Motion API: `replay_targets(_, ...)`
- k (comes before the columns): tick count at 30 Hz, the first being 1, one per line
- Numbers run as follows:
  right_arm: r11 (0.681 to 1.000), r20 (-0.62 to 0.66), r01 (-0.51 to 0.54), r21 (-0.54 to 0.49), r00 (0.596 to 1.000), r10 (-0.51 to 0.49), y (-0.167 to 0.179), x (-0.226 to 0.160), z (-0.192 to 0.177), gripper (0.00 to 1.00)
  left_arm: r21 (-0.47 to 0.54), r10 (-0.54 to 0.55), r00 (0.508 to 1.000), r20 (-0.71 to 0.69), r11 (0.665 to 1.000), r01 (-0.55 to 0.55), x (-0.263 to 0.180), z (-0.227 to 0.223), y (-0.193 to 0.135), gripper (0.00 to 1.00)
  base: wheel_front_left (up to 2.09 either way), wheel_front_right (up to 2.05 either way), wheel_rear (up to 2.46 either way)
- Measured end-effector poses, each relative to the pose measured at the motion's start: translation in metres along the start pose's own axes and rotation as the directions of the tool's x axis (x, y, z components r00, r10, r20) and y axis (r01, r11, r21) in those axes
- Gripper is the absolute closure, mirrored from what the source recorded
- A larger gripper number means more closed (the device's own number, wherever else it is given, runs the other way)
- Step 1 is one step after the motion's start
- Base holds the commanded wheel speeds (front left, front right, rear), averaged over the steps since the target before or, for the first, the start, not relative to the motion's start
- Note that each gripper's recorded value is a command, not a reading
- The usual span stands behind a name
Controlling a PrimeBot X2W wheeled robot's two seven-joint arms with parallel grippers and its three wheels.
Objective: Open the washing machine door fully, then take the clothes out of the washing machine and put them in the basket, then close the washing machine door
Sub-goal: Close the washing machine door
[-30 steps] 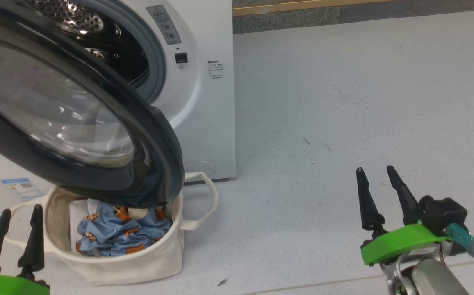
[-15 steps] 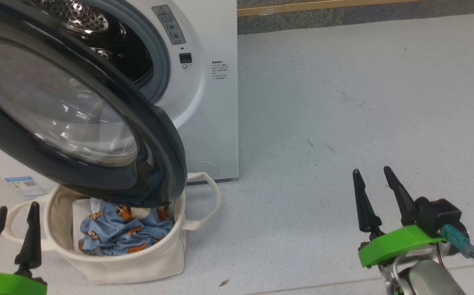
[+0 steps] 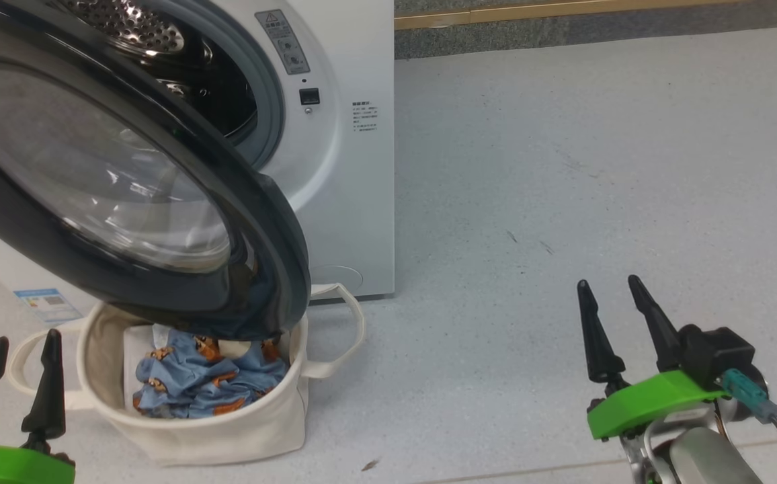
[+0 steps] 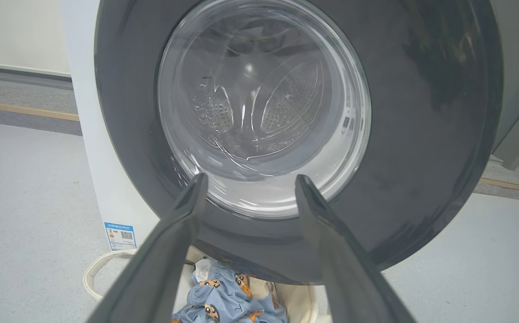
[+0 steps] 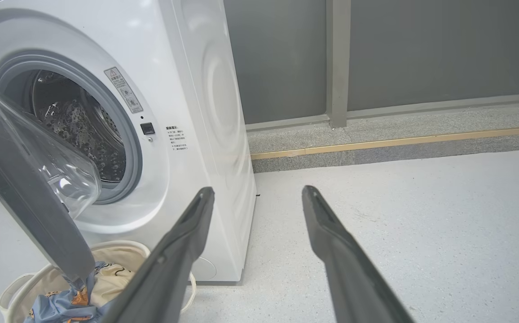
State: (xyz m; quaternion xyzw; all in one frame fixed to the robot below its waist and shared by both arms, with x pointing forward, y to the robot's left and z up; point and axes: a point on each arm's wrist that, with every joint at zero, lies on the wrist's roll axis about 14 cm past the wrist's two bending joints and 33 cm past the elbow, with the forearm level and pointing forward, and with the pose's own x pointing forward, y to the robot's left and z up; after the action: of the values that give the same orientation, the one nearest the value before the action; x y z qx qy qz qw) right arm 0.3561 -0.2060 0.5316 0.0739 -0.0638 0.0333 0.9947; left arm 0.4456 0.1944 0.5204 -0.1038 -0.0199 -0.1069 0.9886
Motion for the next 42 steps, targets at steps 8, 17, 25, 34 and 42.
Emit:
replay_targets(8,1.000,0.011,-0.010,0.014,1.000,0.010,0.004,0.003,0.003,1.00,0.000,-0.004,1.000,-0.005,1.000,0.004,0.000,-0.001,-0.002,0.00,0.00,0.00,0.00)
replay_targets(17,0.988,0.138,-0.122,0.091,0.984,0.109,0.034,0.029,0.041,1.00,0.006,-0.028,0.999,-0.017,1.000,0.028,0.000,-0.008,-0.014,0.00,0.00,0.00,0.00)
replay_targets(25,0.904,0.276,-0.411,0.118,0.888,0.368,0.115,0.075,0.092,1.00,0.011,-0.015,0.999,-0.046,1.000,0.015,-0.011,-0.021,-0.020,0.00,0.00,0.00,0.00)
replay_targets(34,0.678,0.272,-0.718,0.157,0.691,0.670,0.244,0.091,0.089,1.00,0.012,0.038,0.999,-0.011,0.999,-0.038,-0.023,-0.011,-0.015,0.00,0.00,0.00,0.00)
replay_targets(42,0.585,0.139,-0.772,0.250,0.626,0.767,0.299,0.079,0.034,1.00,0.003,0.115,0.993,-0.018,0.993,-0.115,-0.046,-0.013,0.002,0.00,0.00,0.00,0.00)
